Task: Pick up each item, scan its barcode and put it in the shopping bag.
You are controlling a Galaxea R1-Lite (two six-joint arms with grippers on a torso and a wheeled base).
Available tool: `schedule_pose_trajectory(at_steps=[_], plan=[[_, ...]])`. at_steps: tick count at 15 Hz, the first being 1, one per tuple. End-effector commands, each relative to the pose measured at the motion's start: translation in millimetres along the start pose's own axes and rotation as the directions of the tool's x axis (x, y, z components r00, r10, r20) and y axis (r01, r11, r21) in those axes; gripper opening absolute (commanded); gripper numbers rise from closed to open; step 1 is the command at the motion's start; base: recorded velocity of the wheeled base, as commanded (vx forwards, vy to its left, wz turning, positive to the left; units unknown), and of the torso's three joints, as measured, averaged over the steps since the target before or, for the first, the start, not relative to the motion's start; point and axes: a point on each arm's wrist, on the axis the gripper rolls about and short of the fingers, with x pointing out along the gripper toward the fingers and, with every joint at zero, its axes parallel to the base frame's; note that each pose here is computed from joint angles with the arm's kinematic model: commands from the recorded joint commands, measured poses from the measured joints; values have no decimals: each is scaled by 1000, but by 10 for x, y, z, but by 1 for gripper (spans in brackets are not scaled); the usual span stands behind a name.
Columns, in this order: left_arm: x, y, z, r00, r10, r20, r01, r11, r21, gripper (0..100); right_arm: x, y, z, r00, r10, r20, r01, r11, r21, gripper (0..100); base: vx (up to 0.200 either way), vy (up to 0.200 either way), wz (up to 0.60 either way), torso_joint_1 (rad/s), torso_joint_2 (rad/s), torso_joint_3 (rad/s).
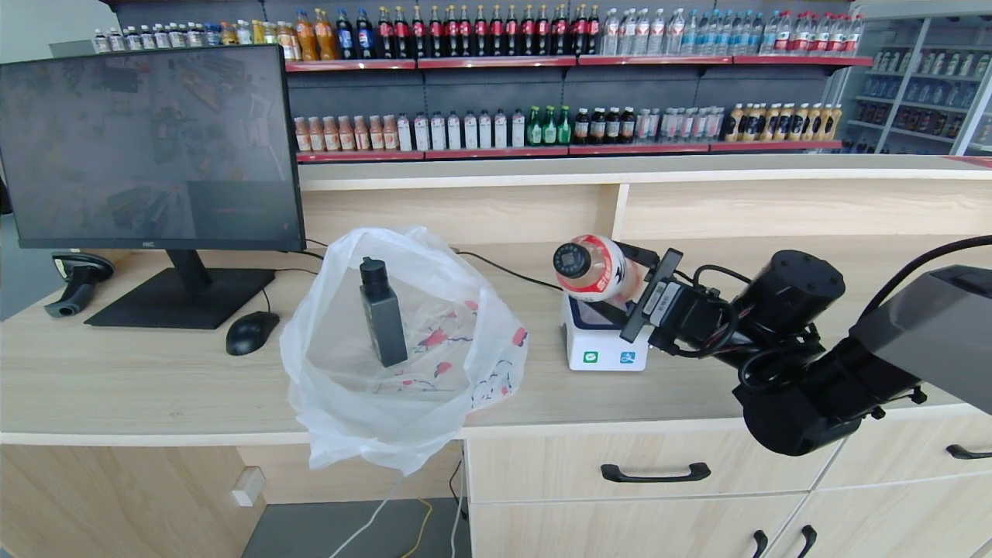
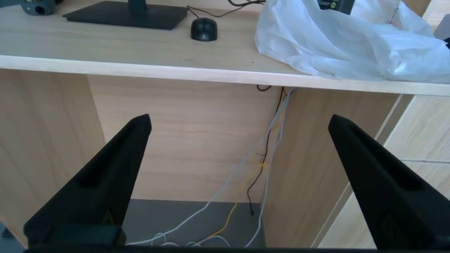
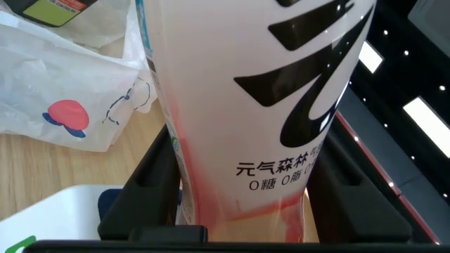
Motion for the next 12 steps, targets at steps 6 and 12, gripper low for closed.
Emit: schedule_pose_trajectory(at_steps=[6, 12], plan=[[0, 0, 0, 1000, 1, 1, -1, 1000, 0, 100, 12, 1, 29, 1000, 1, 8, 0, 1000, -3, 0, 0, 0, 0, 0, 0, 0], [0, 0, -3, 1000, 0, -2, 0, 1000, 0, 100, 11, -94, 107, 1000, -20, 21, 20, 1000, -3, 0, 0, 0, 0, 0, 0, 0]])
